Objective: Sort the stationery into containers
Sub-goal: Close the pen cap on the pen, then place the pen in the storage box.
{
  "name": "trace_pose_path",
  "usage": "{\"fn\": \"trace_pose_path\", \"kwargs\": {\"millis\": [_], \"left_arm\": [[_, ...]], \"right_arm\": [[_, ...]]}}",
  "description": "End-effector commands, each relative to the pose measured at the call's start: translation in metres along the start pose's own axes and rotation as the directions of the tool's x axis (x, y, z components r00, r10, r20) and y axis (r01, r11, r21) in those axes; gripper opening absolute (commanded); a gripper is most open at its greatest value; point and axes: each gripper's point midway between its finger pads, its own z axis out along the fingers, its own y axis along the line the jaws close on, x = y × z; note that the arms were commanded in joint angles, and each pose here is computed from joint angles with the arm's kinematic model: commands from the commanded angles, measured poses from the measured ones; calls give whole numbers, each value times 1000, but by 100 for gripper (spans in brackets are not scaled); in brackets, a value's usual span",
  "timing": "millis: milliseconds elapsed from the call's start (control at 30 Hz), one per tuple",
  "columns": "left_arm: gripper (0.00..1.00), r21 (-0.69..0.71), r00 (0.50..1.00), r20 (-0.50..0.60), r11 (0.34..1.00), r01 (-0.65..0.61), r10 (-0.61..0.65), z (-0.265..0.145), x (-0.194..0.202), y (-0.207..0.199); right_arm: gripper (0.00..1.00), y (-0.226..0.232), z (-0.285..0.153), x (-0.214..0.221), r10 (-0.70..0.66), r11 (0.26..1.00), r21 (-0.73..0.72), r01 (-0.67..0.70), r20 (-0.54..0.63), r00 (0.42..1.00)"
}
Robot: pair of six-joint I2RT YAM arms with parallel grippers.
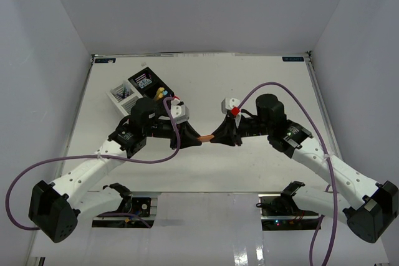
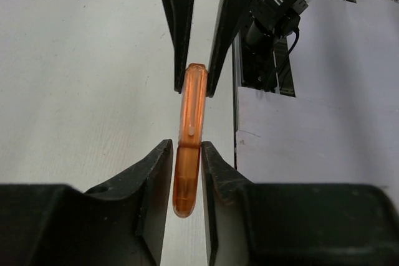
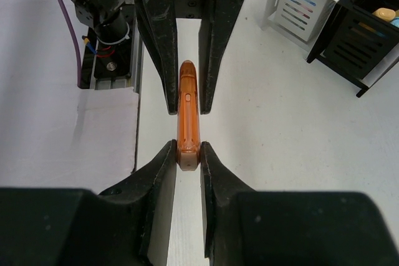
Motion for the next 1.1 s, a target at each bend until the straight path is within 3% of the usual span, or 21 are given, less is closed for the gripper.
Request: {"fn": "trace_pose_path", "kwargs": {"millis": [0, 200, 267, 300, 367, 467, 667, 767, 800, 867, 900, 933, 1033, 1067], "left_arm": [[33, 44, 999, 29, 998, -42, 41, 0, -17, -7], [21, 61, 999, 29, 997, -40, 38, 0, -17, -9], [18, 63, 999, 28, 997, -39, 37, 1, -16, -9], [17, 60, 999, 29, 997, -39, 37, 0, -16, -9], [15, 52, 999, 27, 998, -37, 36, 0, -16, -8], [13, 23, 999, 27, 999, -26, 25, 0, -16, -3], [6, -102, 999, 13, 994, 42, -41, 3, -9, 21], [1, -274, 994, 34, 956, 108, -102, -2, -9, 50], [0, -347, 992, 52, 929, 129, -118, -6, -10, 62], [0, -585, 982, 114, 789, 188, -150, -31, -12, 101], [0, -670, 975, 128, 710, 218, -179, -45, -7, 115], [0, -779, 972, 162, 582, 233, -171, -70, -8, 134], [1, -883, 963, 212, 390, 261, -165, -113, -9, 149], [1, -920, 965, 231, 296, 257, -123, -136, -11, 153]], "right_arm": [[8, 0, 1, -5, -19, 1000, -15, 19, 15, 1000], [10, 0, 3, -5, -13, 1000, -25, 13, 14, 1000], [21, -2, 2, -4, -13, 1000, -12, 13, 10, 1000], [36, -2, 2, -3, -11, 1000, -4, 12, 8, 1000], [57, -5, 0, -1, -12, 1000, 26, 12, 4, 1000], [73, -11, -6, 8, -7, 996, 94, 8, -16, 1000], [88, -25, -34, 30, 49, 948, 317, -29, -56, 997], [93, -36, -56, 34, 69, 882, 468, -46, -32, 997], [94, -39, -62, 35, 69, 862, 504, -47, -23, 997], [95, -44, -76, 34, 58, 814, 579, -49, 4, 998], [97, -45, -81, 33, 54, 797, 602, -50, 11, 998], [97, -46, -88, 30, 37, 776, 629, -46, 27, 999], [97, -46, -96, 29, 30, 752, 657, -57, 52, 998], [97, -47, -96, 30, 32, 747, 661, -64, 61, 998]]}}
